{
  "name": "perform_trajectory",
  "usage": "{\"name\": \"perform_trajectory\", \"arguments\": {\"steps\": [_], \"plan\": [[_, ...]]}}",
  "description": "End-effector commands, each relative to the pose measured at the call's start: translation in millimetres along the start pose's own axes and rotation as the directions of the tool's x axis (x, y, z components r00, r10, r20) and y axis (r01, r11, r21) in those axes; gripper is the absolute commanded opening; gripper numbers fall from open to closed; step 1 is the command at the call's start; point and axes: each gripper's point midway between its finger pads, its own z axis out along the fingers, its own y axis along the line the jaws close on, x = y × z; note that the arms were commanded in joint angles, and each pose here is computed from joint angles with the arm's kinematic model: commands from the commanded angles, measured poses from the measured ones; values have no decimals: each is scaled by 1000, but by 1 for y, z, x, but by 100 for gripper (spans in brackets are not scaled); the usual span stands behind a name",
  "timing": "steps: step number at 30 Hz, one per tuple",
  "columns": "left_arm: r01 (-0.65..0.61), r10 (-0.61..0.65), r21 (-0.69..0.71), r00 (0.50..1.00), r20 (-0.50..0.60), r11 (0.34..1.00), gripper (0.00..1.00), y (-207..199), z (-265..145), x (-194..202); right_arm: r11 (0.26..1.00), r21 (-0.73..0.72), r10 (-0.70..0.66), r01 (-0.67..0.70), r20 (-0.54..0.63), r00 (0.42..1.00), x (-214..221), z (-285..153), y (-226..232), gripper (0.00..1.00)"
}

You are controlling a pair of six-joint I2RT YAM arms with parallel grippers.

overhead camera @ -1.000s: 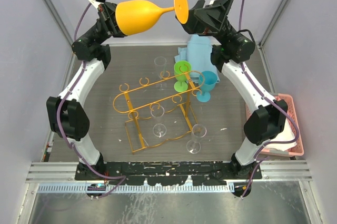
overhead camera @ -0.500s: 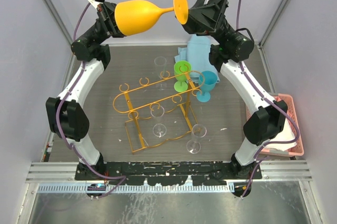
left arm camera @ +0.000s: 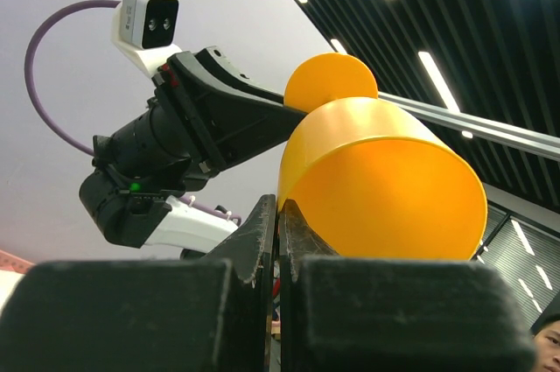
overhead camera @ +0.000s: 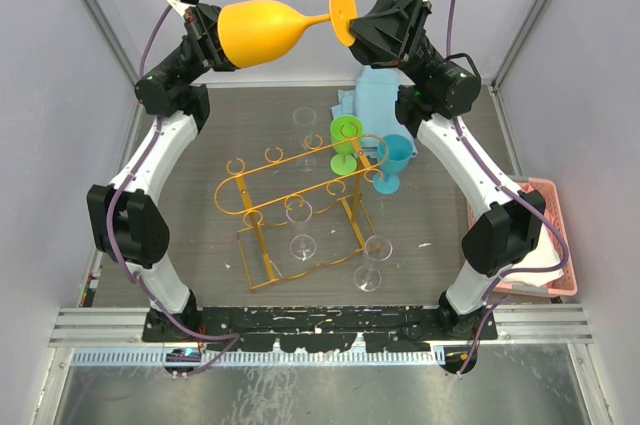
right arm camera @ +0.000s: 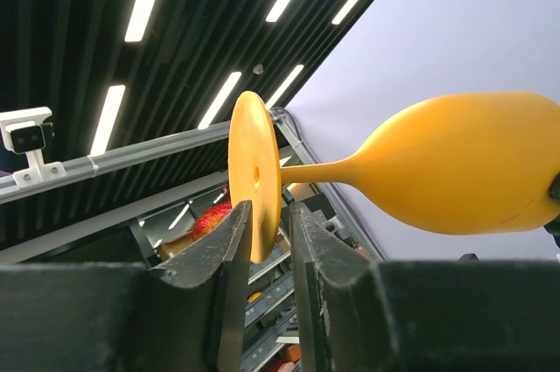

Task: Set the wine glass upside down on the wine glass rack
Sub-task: Turn the wine glass upside down at the wine rack.

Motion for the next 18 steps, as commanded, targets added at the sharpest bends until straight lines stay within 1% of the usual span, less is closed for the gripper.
{"name": "perform_trajectory", "arguments": {"steps": [1,4,6,8,11,13,14,15,18], "plan": [[-65,67,72,997,-28,995,0,-41,8,12,997,-83,-6,4,-23,1000,12,12,45,29],[-64,66,72,997,-26,995,0,-40,8,11,996,-84,-6,5,-21,1000,12,12,46,20],[-64,66,74,998,-22,995,0,-41,8,11,996,-85,-8,7,-20,1000,12,12,46,19],[-64,66,74,998,-22,995,0,-40,8,10,996,-85,-4,3,-17,1000,11,11,45,13],[-60,62,72,998,-17,996,0,-39,7,9,996,-84,-3,3,-9,1000,10,11,44,8],[-57,58,71,998,-14,996,0,-38,7,9,996,-85,-4,4,-6,1000,10,11,45,2],[-56,57,70,998,-13,996,0,-37,7,9,996,-84,-4,4,-5,1000,10,11,44,1],[-55,56,70,998,-14,996,2,-37,7,9,996,-85,-8,7,-5,1000,10,11,45,1],[-54,55,66,998,-16,996,16,-35,6,10,996,-85,-13,13,-2,1000,10,11,45,1]]}}
